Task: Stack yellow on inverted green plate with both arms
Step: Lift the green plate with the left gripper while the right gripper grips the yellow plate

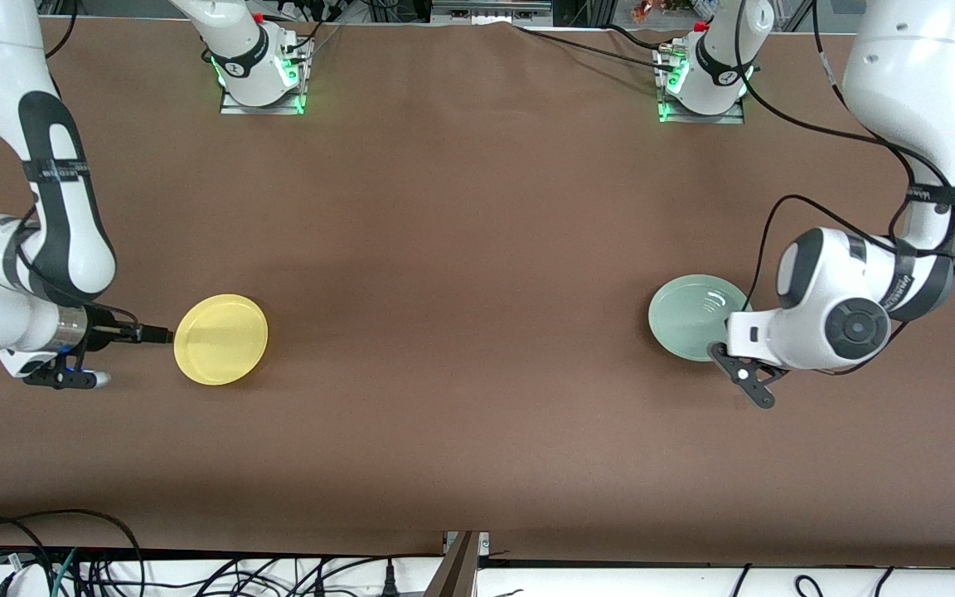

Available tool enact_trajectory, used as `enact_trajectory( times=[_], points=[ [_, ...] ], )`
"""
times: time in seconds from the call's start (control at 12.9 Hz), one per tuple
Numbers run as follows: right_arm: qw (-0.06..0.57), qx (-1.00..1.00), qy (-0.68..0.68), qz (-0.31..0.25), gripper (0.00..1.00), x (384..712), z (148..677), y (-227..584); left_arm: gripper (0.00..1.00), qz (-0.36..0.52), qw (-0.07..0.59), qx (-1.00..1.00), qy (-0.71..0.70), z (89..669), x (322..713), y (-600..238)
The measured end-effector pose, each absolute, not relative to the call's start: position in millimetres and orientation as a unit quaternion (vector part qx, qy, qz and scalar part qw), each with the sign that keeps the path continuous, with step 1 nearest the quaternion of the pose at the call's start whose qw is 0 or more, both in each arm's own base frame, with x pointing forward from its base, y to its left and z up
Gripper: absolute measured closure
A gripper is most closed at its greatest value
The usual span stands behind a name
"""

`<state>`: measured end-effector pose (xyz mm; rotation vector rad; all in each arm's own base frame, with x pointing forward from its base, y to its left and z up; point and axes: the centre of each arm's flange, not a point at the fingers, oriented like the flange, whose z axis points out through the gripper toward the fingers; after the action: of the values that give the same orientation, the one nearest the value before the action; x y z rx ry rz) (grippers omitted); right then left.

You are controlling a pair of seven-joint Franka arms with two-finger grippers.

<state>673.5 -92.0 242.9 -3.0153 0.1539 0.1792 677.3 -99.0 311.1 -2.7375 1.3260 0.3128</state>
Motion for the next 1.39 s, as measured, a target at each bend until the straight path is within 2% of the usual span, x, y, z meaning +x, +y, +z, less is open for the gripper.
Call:
enact_trajectory(
  times=[0.23, 0.54, 0.77, 1.01, 1.16, 1.39],
  points=[
    [0.066, -0.995, 0.063, 0.048, 0.0, 677, 218, -92, 0.97, 0.127, 0.134, -0.886, 0.426, 359, 660, -190],
    [0.096, -0.99, 0.09, 0.046, 0.0, 677, 200, -88, 0.97, 0.11, 0.319, -0.861, 0.381, 366, 590, -333],
    [0.102, -0.989, 0.097, 0.052, 0.0, 675, 186, -87, 0.97, 0.068, 0.421, -0.838, 0.34, 338, 532, -409],
    [0.103, -0.989, 0.088, 0.058, 0.0, 671, 179, -86, 0.97, -0.015, 0.528, -0.791, 0.308, 294, 478, -470],
    [0.105, -0.989, 0.083, 0.065, 0.0, 669, 177, -85, 0.97, -0.077, 0.575, -0.758, 0.299, 266, 447, -501],
    [0.111, -0.987, 0.08, 0.086, 0.0, 664, 175, -83, 0.97, -0.133, 0.609, -0.727, 0.289, 232, 419, -532]
  ],
)
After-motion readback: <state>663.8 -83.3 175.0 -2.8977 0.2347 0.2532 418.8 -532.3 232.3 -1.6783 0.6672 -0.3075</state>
